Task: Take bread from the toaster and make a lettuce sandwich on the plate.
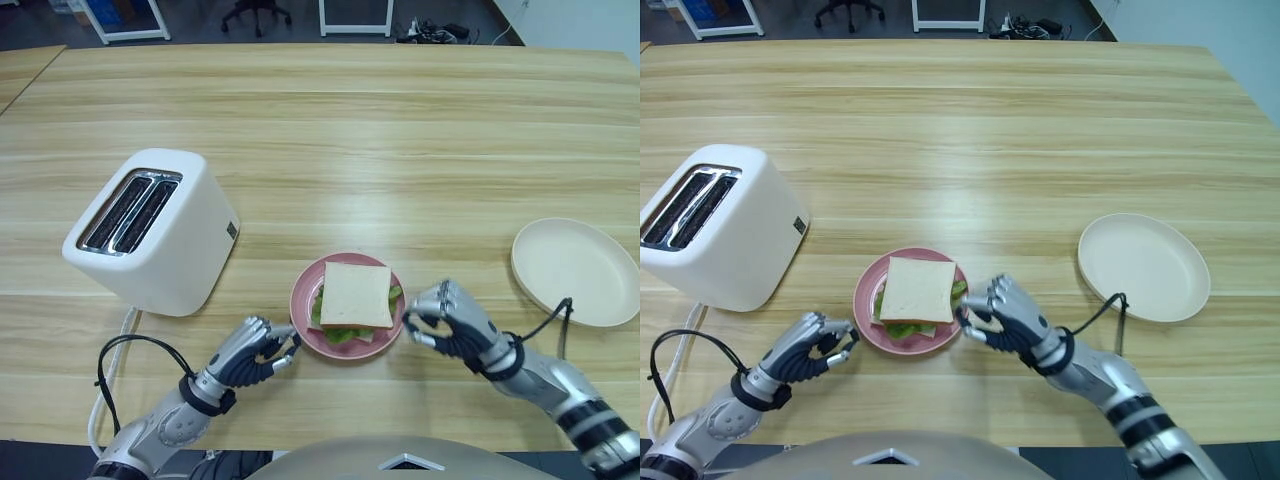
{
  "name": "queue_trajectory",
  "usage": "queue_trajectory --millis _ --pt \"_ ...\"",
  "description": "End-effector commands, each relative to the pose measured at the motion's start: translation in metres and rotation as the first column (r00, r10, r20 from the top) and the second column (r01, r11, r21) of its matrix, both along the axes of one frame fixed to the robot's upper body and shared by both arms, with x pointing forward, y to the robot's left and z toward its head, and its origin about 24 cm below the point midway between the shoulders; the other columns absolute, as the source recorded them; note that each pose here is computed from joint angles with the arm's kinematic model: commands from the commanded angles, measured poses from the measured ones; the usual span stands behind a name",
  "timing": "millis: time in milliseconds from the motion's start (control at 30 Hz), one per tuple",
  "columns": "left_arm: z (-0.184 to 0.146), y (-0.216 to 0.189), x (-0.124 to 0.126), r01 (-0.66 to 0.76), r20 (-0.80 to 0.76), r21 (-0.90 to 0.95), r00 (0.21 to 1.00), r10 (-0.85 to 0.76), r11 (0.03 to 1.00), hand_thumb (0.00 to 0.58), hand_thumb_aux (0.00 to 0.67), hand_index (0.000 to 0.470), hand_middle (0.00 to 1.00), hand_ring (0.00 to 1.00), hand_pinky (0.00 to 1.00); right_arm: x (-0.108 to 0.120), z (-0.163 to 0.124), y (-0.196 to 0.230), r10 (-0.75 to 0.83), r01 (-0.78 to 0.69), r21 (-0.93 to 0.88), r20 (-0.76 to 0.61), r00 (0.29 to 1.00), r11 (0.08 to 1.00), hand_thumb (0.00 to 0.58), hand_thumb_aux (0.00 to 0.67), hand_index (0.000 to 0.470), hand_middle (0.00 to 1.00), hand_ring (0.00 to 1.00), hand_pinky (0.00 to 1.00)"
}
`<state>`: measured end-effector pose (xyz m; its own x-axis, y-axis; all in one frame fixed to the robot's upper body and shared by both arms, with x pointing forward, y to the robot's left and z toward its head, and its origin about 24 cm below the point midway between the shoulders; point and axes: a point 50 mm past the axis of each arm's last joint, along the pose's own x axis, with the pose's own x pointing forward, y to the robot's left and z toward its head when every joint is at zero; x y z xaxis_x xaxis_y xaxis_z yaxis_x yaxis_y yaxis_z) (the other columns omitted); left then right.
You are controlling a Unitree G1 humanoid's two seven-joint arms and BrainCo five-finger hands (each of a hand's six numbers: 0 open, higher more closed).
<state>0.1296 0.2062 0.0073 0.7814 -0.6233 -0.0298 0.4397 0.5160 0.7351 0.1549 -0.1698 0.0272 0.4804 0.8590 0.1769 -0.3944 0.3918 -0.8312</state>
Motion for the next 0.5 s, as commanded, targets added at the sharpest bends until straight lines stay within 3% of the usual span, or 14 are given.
queue_trajectory --millis 33,133,233,500 --pt "-0.009 -0.006 -0.008 0.038 -0.147 0.020 0.989 -0.035 0.999 0.580 0.670 0.470 1.00 1.00 1.00 -0.026 -0.018 -0.013 0.081 -0.115 -0.173 -0.195 0.977 0.978 0.580 0.670 0.470 1.00 1.00 1.00" --pt "-0.015 -0.015 0.000 0.010 -0.181 -0.001 0.983 -0.010 1.000 0.580 0.670 0.470 1.00 1.00 1.00 -0.016 -0.030 -0.002 0.026 -0.064 -0.231 -0.164 0.986 0.971 0.580 0.670 0.470 1.00 1.00 1.00" --pt "-0.022 -0.033 0.016 0.003 -0.190 -0.019 0.982 -0.006 1.000 0.580 0.670 0.470 1.00 1.00 1.00 0.011 -0.043 0.016 -0.080 0.067 -0.289 -0.035 0.996 0.955 0.580 0.670 0.470 1.00 1.00 1.00" --pt "-0.042 -0.064 0.092 -0.159 -0.114 0.017 0.980 0.160 0.987 0.580 0.670 0.470 1.00 1.00 1.00 0.084 -0.060 0.047 -0.405 0.417 -0.235 0.098 0.909 0.878 0.580 0.670 0.470 1.00 1.00 1.00"
